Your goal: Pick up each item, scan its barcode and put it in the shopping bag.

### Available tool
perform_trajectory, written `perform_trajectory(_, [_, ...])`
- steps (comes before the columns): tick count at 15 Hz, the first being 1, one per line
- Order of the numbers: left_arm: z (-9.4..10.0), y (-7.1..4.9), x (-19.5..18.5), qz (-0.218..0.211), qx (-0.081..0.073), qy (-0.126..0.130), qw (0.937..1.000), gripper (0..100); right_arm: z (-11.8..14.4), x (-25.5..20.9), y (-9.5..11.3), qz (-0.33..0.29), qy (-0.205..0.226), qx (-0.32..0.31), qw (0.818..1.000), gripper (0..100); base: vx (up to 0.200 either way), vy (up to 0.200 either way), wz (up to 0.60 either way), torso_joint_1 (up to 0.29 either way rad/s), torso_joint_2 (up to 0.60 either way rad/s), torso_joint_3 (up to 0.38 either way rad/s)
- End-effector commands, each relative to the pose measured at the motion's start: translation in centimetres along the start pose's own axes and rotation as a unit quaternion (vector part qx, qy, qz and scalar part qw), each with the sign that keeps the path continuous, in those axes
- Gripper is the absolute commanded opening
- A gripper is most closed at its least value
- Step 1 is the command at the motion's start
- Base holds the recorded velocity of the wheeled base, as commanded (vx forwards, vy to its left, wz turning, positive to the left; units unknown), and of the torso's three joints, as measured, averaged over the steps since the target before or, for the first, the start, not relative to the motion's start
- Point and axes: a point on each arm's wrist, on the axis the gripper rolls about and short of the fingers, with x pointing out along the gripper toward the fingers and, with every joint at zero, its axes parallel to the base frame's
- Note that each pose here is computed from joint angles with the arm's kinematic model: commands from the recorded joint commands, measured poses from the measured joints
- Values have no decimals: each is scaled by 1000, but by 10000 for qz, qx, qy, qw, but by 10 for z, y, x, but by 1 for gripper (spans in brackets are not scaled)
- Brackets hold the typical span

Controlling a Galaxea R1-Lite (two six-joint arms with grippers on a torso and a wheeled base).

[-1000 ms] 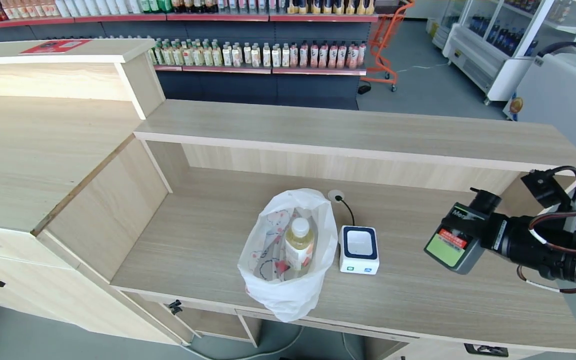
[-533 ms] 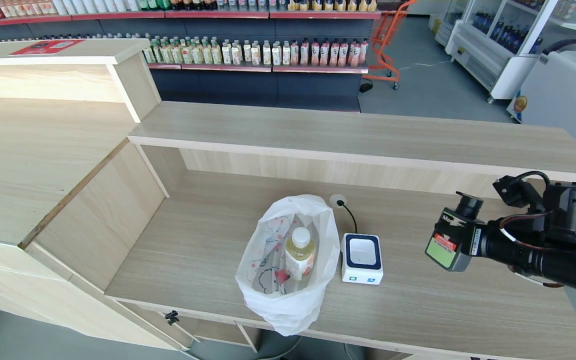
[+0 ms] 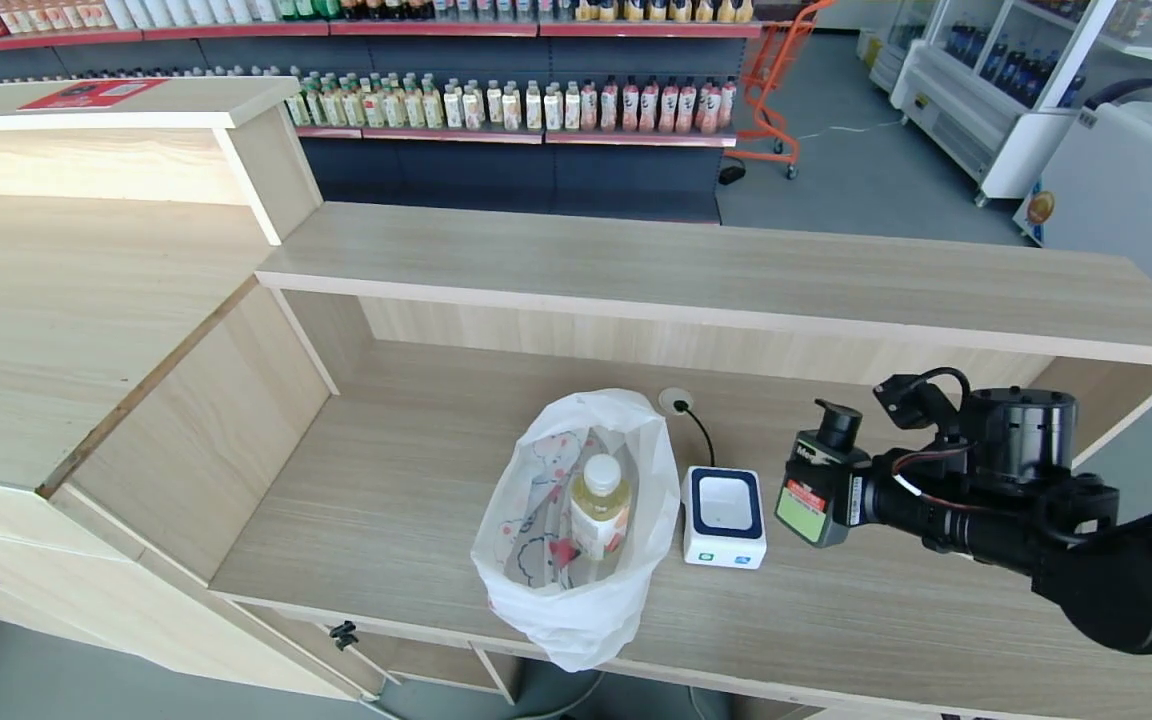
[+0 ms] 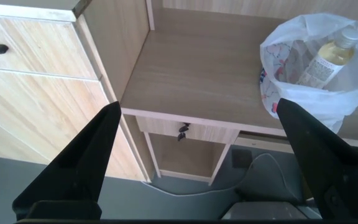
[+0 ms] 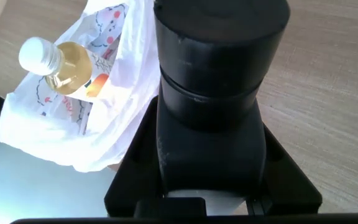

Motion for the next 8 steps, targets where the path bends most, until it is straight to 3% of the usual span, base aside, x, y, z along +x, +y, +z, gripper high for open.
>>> perform_trajectory(1, [0,0,0,0,-1,-2,10000,100,-20,27,-5,27,268,-104,9996,0,0,0,0,0,0,0])
perform_trajectory(8, [0,0,0,0,-1,-2,10000,100,-18,56,-12,108,171,-41,9998,0,0,0,0,0,0,0])
